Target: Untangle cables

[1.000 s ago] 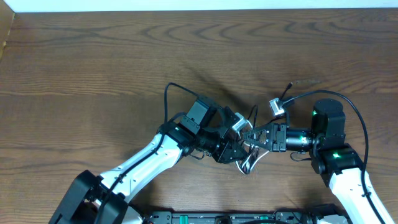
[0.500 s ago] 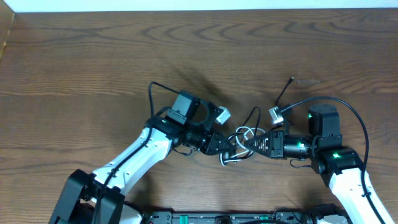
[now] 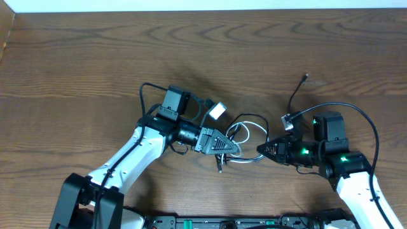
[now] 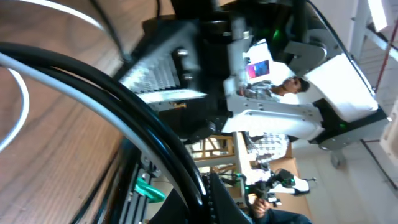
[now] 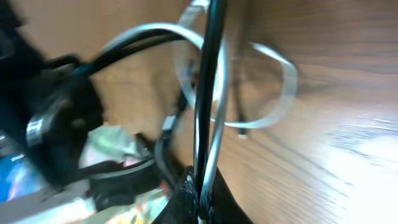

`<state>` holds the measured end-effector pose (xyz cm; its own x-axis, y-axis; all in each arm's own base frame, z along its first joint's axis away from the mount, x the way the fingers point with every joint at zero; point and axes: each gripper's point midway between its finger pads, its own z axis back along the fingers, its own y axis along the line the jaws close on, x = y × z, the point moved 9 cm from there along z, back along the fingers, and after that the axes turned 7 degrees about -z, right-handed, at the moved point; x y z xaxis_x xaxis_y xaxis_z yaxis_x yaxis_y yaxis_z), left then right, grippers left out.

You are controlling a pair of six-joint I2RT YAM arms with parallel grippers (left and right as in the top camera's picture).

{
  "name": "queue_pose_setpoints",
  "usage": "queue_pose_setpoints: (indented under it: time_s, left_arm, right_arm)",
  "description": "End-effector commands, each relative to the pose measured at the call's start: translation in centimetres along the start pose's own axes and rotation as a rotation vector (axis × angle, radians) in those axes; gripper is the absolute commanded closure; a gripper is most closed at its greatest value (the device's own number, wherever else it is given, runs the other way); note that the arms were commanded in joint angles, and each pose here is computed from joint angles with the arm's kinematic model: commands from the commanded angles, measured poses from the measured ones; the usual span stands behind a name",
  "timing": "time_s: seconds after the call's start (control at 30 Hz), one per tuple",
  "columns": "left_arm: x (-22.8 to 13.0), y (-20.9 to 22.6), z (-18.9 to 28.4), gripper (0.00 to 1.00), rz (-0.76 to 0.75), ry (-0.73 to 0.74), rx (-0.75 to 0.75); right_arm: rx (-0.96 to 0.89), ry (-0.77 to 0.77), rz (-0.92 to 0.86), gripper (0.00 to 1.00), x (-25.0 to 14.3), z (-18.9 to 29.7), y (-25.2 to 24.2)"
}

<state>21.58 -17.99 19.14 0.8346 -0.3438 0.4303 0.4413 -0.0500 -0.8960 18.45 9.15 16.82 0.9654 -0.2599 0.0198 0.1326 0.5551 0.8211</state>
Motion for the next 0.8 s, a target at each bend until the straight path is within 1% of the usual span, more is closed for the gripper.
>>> queue_pose_setpoints:
  time_s: [0.0,0.07,0.13,0.2,0.33,0.47,0.5,0.57,0.67,0.77]
  left_arm:
    - [0.3,-2.0,0.3,0.92,-0.019,-0.003,-0.072]
    - [0.4,-3.1,0.5,0.93,-0.034,-0.007,-0.073]
    - [0.5,-4.4,0.7,0.92,-0.060,-0.011,-0.073]
    - [0.7,-6.2,0.9,0.92,-0.107,-0.018,-0.074]
    - [1.1,-10.6,1.4,0.92,-0.247,-0.038,-0.079]
    - [1.0,-16.0,2.1,0.92,-0.448,-0.063,-0.087]
    - [0.7,-18.3,2.4,0.92,-0.556,-0.075,-0.092]
    - [0.0,-21.0,2.7,0.92,-0.689,-0.087,-0.097]
    - [-1.5,-24.2,3.1,0.92,-0.878,-0.103,-0.102]
    - [-2.9,-26.2,3.4,0.92,-1.012,-0.113,-0.103]
  right_arm:
    - [-0.255,-0.144,-0.017,0.99,0.8,0.5,-2.3]
    - [-0.349,-0.180,-0.044,0.99,0.8,0.8,-3.2]
    - [-0.390,-0.198,-0.070,0.99,0.9,1.1,-3.7]
    - [-0.394,-0.206,-0.085,0.99,1.0,1.3,-3.9]
    - [-0.396,-0.223,-0.103,0.99,1.2,1.6,-4.2]
    - [-0.408,-0.227,-0.118,0.99,1.2,1.8,-4.4]
    - [-0.418,-0.230,-0.120,0.99,1.2,1.9,-4.5]
    - [-0.432,-0.234,-0.123,0.99,1.2,1.9,-4.6]
    - [-0.449,-0.238,-0.126,0.99,1.1,2.0,-4.8]
    - [-0.454,-0.240,-0.127,0.99,1.1,2.0,-4.8]
